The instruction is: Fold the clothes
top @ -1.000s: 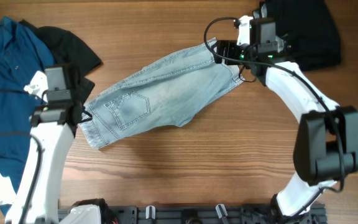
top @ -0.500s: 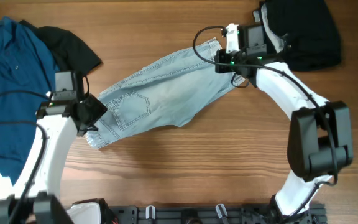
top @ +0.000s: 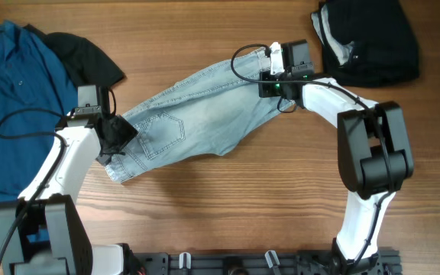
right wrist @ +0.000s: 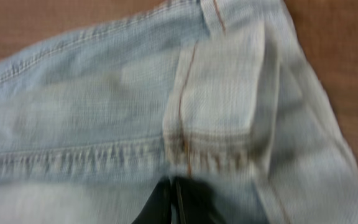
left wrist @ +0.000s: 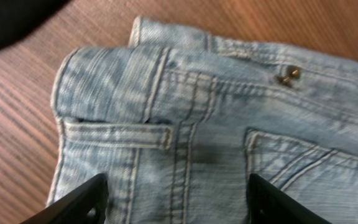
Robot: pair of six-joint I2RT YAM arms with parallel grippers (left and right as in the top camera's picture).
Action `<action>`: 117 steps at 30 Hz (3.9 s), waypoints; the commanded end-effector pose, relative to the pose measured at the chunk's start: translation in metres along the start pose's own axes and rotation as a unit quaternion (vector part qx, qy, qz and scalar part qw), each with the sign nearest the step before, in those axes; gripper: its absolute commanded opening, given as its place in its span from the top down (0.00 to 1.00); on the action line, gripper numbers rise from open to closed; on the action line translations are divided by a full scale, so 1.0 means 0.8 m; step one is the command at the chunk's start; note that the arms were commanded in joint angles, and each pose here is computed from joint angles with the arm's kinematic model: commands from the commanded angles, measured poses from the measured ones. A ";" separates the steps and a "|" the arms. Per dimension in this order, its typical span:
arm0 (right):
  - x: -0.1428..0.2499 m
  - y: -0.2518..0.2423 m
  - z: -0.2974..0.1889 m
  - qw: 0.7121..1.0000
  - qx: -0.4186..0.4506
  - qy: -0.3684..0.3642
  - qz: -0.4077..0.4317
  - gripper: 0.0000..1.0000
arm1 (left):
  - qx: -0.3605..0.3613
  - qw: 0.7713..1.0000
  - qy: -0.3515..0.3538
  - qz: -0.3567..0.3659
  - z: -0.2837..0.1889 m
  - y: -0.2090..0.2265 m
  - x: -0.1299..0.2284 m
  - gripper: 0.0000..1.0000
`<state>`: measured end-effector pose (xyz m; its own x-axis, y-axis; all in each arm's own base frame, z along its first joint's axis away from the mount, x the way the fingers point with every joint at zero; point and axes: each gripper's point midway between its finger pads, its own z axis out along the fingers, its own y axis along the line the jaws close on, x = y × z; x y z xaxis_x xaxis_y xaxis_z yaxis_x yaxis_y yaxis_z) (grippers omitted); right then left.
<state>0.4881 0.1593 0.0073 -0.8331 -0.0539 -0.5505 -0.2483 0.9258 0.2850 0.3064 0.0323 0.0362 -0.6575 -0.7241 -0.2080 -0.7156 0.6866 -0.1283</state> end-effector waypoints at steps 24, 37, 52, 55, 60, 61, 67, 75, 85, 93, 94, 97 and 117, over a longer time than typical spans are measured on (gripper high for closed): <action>-0.024 0.001 -0.064 0.992 0.022 0.121 0.017 0.27 | 0.007 1.000 -0.005 0.017 0.004 -0.003 -0.003 0.13; 0.017 -0.075 -0.065 0.977 0.131 0.146 0.084 0.14 | 0.006 1.000 -0.004 0.017 0.004 -0.003 -0.003 0.11; 0.054 -0.081 -0.055 0.968 0.132 0.166 0.137 0.46 | 0.014 1.000 0.002 0.016 0.004 -0.006 0.000 0.05; 0.046 -0.081 -0.051 0.969 0.129 0.151 0.147 0.57 | 0.015 1.000 0.003 0.016 0.004 -0.007 0.001 0.04; 0.056 -0.086 -0.035 0.967 0.130 0.157 0.150 0.92 | 0.015 1.000 0.003 0.016 0.004 -0.007 0.001 0.04; 0.058 -0.089 -0.033 0.965 0.132 0.159 0.160 0.96 | 0.016 1.000 0.004 0.016 0.004 -0.007 0.001 0.05; 0.039 -0.131 -0.066 0.953 0.127 0.127 0.243 0.96 | 0.034 0.999 0.020 0.016 0.003 -0.015 0.008 0.06; 0.006 -0.194 -0.150 0.943 0.102 0.068 0.308 0.96 | 0.086 0.994 0.070 0.023 -0.002 -0.039 0.034 0.09; 0.000 -0.181 -0.154 0.946 0.097 0.065 0.303 0.96 | 0.288 0.929 0.134 0.192 -0.042 -0.133 0.091 0.20; -0.002 -0.176 -0.153 0.949 0.087 0.064 0.297 0.96 | 0.245 0.928 0.185 0.212 -0.012 -0.106 0.115 0.96; -0.005 -0.173 -0.152 0.952 0.077 0.062 0.288 0.95 | 0.239 0.929 0.189 0.210 -0.004 -0.104 0.116 0.96; -0.014 -0.167 -0.153 0.960 0.060 0.052 0.267 0.96 | 0.201 0.940 0.195 0.193 0.031 -0.094 0.114 0.96; -0.044 0.086 -0.256 0.992 -0.117 0.032 -0.028 0.96 | 0.161 0.963 0.194 0.096 0.081 -0.094 0.104 0.96</action>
<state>0.4128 0.1228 0.2057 -0.8529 -0.0509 -0.5196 -0.3194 0.8381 0.4422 0.3302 -0.0940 0.0000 -0.8809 -0.4609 0.1077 -0.4372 0.7053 -0.5581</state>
